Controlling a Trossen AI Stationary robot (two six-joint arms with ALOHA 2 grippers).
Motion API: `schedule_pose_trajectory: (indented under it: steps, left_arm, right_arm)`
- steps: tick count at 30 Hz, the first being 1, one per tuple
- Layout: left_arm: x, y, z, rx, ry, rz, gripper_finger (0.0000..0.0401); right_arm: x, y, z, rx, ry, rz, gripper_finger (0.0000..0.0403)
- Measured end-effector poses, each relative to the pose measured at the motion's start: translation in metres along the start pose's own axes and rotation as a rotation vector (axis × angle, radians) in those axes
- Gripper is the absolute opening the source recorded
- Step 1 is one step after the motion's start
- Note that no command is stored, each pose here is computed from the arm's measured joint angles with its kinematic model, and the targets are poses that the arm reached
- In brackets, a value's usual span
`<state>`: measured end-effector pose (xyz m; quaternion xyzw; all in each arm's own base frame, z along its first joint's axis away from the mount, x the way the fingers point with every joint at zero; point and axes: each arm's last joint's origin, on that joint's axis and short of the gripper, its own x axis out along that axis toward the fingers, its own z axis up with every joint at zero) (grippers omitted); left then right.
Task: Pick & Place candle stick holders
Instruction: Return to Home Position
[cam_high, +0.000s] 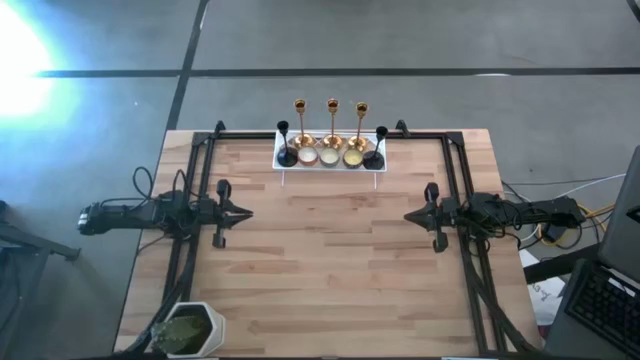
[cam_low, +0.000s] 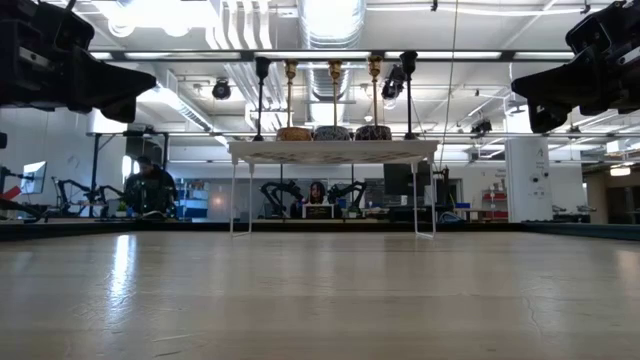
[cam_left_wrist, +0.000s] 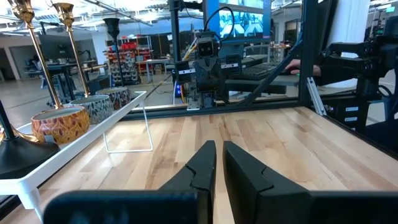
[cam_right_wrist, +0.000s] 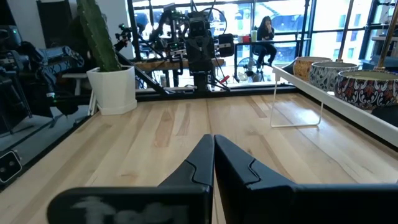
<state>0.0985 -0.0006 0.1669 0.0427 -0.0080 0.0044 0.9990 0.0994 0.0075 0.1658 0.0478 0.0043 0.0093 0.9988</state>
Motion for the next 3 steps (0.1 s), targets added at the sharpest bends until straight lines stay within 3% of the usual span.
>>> schedule_pose_trajectory:
  steps: [3]
  left_arm:
    - [0.0000, 0.0000, 0.0000, 0.000, 0.000, 0.000, 0.0034]
  right_arm:
    - [0.0000, 0.0000, 0.0000, 0.000, 0.000, 0.000, 0.0008]
